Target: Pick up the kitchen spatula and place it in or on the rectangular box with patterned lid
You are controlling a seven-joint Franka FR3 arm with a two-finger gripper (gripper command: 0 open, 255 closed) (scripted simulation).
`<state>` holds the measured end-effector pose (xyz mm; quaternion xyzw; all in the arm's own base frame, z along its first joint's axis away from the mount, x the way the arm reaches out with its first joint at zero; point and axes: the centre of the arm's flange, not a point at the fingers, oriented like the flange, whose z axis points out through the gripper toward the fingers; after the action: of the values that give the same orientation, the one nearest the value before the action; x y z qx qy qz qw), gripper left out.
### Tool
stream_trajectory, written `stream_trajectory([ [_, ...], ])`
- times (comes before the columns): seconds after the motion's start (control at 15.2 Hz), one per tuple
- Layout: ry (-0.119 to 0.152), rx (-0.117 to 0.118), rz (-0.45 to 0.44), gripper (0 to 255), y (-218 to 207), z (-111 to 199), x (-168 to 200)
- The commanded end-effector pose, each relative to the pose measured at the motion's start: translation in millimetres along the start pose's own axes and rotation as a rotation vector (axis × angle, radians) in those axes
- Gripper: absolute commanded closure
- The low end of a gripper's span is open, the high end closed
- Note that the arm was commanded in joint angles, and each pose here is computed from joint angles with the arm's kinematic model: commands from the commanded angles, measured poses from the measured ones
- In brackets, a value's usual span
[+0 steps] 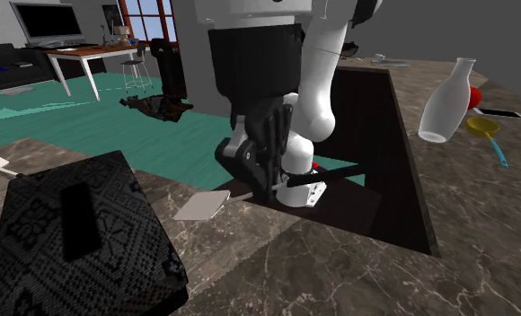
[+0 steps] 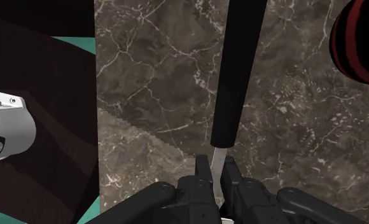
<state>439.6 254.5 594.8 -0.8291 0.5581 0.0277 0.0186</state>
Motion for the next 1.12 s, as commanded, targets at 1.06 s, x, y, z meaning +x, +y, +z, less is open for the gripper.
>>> stream_trajectory([
  [1.06,0.000,0.000,-0.001,255,-49.4,-23.5,231.2],
])
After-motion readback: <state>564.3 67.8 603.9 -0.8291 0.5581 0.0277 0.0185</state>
